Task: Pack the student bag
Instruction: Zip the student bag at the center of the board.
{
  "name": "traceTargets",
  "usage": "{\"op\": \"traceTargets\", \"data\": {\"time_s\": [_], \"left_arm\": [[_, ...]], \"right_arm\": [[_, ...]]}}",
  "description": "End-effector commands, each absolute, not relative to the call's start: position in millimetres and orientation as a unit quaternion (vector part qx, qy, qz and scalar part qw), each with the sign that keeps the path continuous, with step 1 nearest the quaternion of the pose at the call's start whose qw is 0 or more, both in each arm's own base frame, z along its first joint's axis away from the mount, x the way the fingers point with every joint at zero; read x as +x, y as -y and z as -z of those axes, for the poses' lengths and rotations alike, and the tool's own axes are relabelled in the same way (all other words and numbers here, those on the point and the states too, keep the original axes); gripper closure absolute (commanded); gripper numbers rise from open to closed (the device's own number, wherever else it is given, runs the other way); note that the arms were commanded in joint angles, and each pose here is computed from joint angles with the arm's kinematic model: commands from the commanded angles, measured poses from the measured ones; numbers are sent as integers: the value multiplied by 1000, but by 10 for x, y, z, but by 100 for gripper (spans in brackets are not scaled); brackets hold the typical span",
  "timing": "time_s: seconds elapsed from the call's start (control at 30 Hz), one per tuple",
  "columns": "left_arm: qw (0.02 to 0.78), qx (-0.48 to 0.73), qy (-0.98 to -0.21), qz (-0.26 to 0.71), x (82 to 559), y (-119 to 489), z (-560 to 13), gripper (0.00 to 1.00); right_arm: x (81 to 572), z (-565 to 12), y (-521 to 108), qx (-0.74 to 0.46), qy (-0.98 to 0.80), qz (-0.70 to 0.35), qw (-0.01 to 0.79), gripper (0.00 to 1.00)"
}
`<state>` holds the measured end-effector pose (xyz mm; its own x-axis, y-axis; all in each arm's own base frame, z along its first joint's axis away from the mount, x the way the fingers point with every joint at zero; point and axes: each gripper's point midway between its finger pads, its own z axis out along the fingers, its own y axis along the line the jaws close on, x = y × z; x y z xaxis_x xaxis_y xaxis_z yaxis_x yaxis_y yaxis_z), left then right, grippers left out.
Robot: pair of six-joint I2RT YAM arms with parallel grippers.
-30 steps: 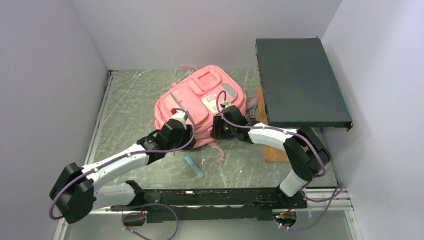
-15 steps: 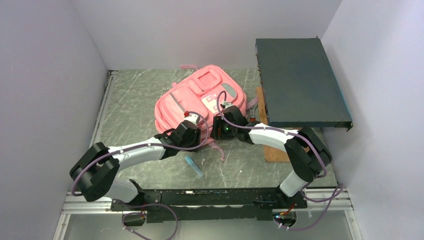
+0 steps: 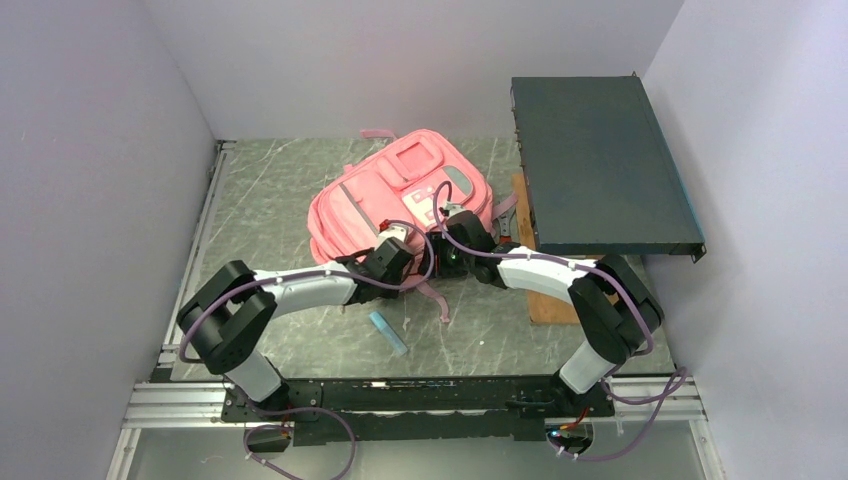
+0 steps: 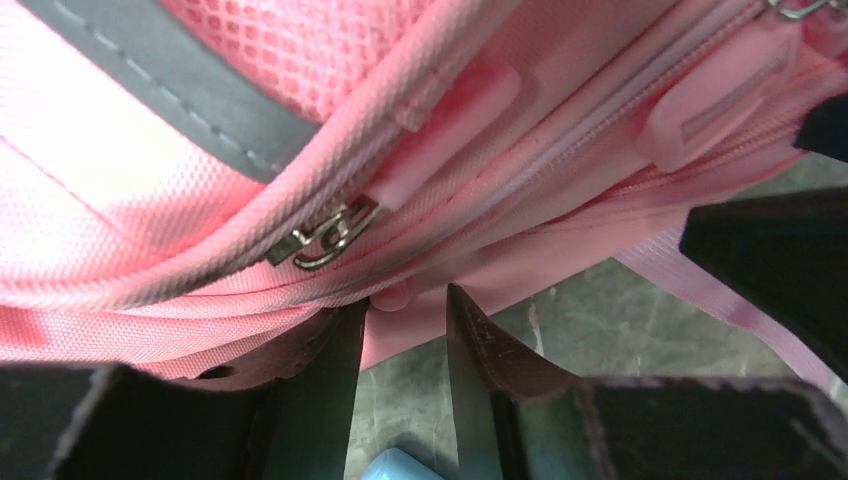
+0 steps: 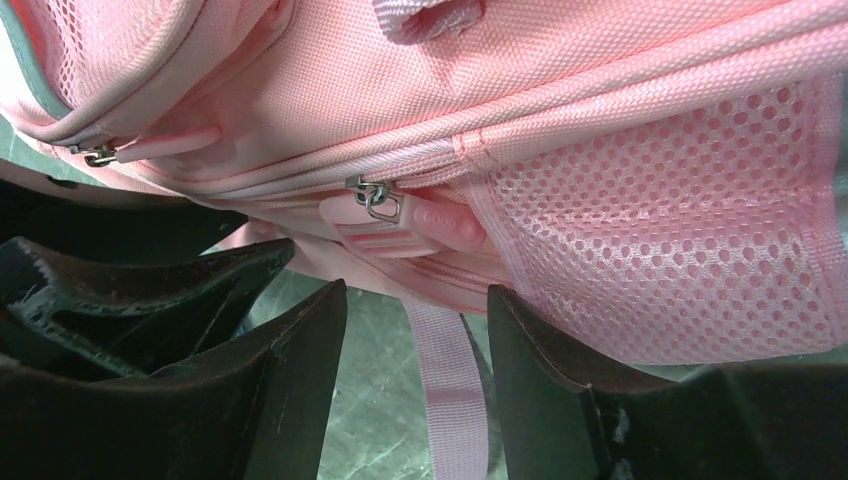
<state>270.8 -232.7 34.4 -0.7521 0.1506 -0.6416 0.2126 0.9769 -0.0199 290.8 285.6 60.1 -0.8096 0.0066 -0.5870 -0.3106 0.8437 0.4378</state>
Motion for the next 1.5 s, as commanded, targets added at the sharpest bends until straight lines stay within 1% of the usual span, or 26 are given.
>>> {"op": "traceTargets", "data": {"time_s": [0.0,0.17,0.23,0.37,0.43,0.47,0.5,0.67,0.8,0.93,1.0,1.1,1.2,1.23,1.27,1.3,1.33,1.37,1.4,1.43,1.47], "left_arm": [[371,76,-926,15,2952,2325,-445,61],[361,64,-930,-22,2972,2235,-342,61],[357,69,-931,-34,2983,2222,-298,64],[359,67,-928,-68,3006,2134,-264,85],[366,59,-924,-88,3011,2052,-310,93],[368,56,-922,-103,3002,1985,-334,98],[372,47,-919,-119,3001,1909,-373,100],[390,-17,-900,-193,2925,1469,-626,100],[394,-69,-888,-225,2788,1103,-774,100],[395,-98,-890,-204,2762,880,-837,100],[397,-101,-897,-167,2794,850,-845,100],[413,-65,-905,-84,2836,1019,-928,100],[444,6,-894,64,2784,1460,-1144,100],[458,22,-882,109,2755,1583,-1253,98],[469,32,-871,143,2724,1668,-1350,87],[475,35,-864,164,2697,1712,-1423,70],[477,34,-860,178,2684,1736,-1490,57],[477,30,-859,185,2688,1745,-1568,48],[469,22,-864,184,2677,1713,-1576,43],[465,11,-867,180,2671,1670,-1624,40],[467,-5,-866,181,2677,1620,-1679,37]], "right_arm": [[2980,-678,-2938,-89,-903,-282,311,44],[2970,-674,-2951,-91,-904,-281,311,44],[2969,-663,-2948,-90,-904,-279,310,44],[2979,-625,-2938,-84,-907,-273,308,44],[3012,-594,-2913,-71,-911,-264,309,44],[3037,-568,-2890,-62,-914,-255,311,44],[3063,-541,-2864,-53,-916,-246,313,44],[3253,-359,-2703,-16,-929,-184,321,44],[3414,-289,-2610,-7,-933,-150,326,45],[3511,-364,-2509,-9,-931,-120,344,45],[3540,-429,-2435,-14,-930,-108,351,45],[3520,-616,-2477,-42,-922,-126,363,44],[3354,-776,-2657,-79,-914,-187,351,44],[3277,-829,-2727,-91,-909,-209,349,43],[3172,-887,-2821,-106,-902,-236,345,42],[3056,-939,-2928,-125,-894,-259,343,39],[2947,-993,-3043,-149,-884,-283,342,37],[2831,-1024,-3147,-179,-874,-295,341,34],[2768,-1096,-3272,-211,-859,-302,356,29],[2724,-1146,-3371,-239,-847,-295,373,24],[2713,-1200,-3445,-265,-836,-283,389,22]]}}
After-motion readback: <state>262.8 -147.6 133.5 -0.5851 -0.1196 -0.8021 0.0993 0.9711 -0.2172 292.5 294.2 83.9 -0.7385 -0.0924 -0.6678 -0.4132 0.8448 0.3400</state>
